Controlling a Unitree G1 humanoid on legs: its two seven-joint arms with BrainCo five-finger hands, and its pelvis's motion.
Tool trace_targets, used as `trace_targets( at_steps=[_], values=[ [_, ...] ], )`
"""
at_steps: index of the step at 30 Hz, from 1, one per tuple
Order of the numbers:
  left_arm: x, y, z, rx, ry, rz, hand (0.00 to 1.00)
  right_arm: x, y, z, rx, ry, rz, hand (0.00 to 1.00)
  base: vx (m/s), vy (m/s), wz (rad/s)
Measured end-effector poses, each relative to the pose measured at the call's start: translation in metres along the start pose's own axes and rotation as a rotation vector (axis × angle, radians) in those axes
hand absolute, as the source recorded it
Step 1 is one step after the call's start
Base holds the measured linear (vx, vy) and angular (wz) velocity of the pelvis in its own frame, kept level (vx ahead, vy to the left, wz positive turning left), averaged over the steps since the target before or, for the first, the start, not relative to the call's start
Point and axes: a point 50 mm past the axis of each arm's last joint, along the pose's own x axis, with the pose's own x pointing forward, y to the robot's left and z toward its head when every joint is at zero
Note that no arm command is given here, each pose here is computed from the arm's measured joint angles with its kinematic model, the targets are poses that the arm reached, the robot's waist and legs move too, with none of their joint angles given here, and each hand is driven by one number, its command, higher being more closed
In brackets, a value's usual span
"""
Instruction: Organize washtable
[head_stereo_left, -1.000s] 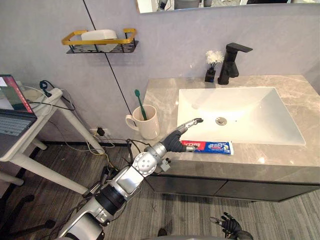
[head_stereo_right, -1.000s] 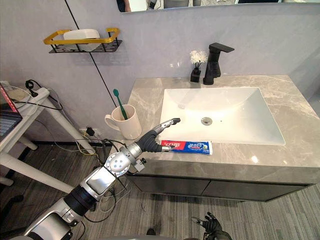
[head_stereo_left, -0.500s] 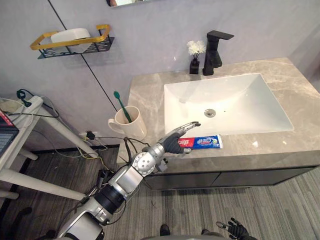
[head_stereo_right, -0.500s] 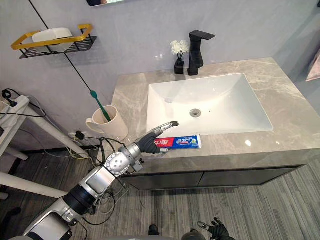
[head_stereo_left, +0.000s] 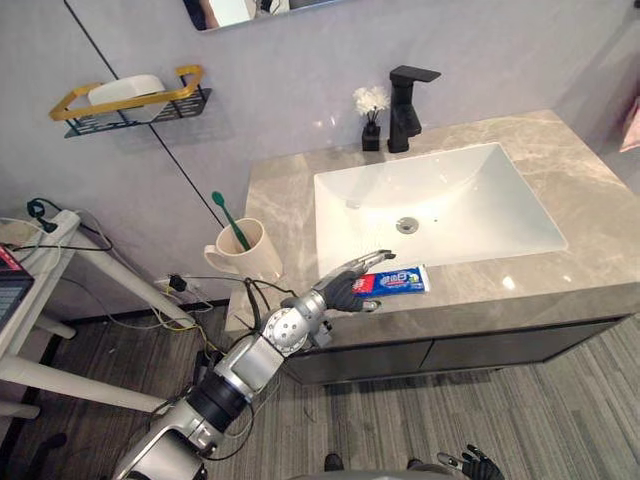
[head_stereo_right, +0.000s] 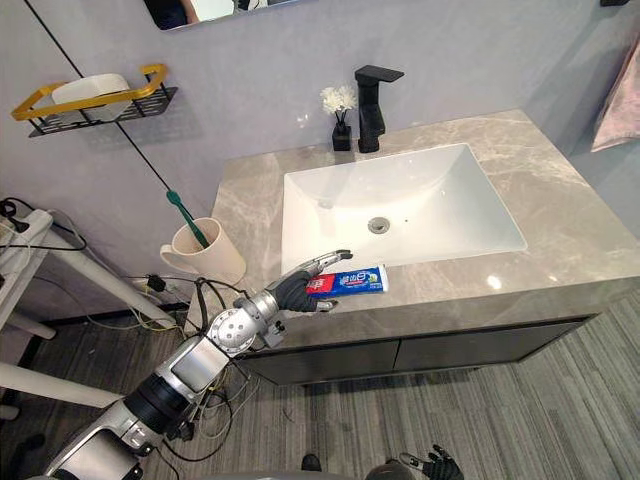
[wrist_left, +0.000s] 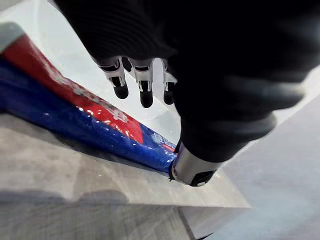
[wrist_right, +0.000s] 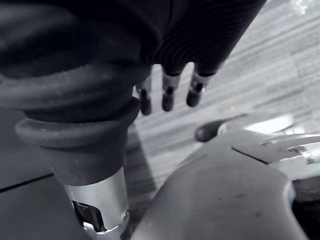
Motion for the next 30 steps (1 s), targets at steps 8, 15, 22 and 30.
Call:
trace_targets(
  at_steps=[8, 15, 22, 30],
  values=[
    [-0.007, 0.024, -0.026, 0.075, 0.136, 0.118, 1.0, 0.0, 0.003, 0.005, -0.028, -0.025, 0.033, 0.0, 0.0, -0.028, -0.1],
    [-0.013, 0.047, -0.045, 0.143, 0.24, 0.253, 1.0, 0.0, 0.006, 0.011, -0.07, -0.048, 0.05, 0.0, -0.01, -0.015, -0.04],
    [-0.012, 0.055, -0.036, 0.22, 0.221, 0.326, 1.0, 0.001, 0.009, 0.016, -0.117, -0.072, 0.067, 0.0, 0.01, -0.006, -0.05],
    [-0.014, 0.053, -0.025, 0.268, 0.184, 0.385, 1.0, -0.001, 0.012, 0.02, -0.113, -0.116, 0.065, 0.0, 0.03, 0.002, 0.0]
  ],
)
